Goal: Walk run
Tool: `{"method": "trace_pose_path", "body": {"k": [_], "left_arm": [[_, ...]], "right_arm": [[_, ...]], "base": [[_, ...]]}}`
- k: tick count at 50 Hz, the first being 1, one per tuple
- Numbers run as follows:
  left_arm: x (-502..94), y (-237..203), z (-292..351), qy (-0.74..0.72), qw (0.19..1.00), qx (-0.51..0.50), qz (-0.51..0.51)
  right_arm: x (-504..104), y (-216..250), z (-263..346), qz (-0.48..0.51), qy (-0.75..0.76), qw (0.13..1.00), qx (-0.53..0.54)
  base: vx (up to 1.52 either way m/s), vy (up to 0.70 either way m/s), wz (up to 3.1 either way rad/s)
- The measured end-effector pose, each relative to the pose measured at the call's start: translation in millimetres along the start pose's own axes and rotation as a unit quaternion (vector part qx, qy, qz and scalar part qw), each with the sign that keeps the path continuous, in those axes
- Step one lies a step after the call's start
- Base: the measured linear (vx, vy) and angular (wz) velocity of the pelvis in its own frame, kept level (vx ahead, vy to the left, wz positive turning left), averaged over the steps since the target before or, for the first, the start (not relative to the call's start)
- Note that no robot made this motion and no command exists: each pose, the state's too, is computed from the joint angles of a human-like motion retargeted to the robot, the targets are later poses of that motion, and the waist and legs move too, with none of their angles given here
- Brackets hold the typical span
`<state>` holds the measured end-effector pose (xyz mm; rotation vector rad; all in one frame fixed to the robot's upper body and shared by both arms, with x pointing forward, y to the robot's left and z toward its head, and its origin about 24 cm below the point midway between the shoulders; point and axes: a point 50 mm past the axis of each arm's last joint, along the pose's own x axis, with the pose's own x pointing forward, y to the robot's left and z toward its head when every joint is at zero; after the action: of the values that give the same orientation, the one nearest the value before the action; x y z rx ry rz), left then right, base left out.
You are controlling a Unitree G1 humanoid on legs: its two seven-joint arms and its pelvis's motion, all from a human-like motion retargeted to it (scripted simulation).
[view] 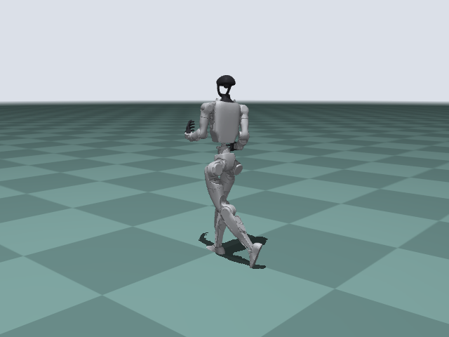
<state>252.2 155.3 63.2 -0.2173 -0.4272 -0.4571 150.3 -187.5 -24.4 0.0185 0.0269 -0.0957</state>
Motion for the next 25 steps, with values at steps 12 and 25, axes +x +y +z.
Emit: {"method": "trace_pose_path", "body": {"k": [12,25], "left_arm": [[-169.8,-39.2,-47.9,0.207,0.96,-0.061,0.177],[-158.2,-44.5,-47.5,0.217,0.965,-0.02,0.145]], "right_arm": [[69.2,16.4,71.5,0.064,-0.187,0.98,0.036],[43.3,-9.8,45.4,0.094,-0.114,0.988,-0.037]], "base": [[1.15,-0.46,-1.29],[1.32,-0.19,-0.6]]}}
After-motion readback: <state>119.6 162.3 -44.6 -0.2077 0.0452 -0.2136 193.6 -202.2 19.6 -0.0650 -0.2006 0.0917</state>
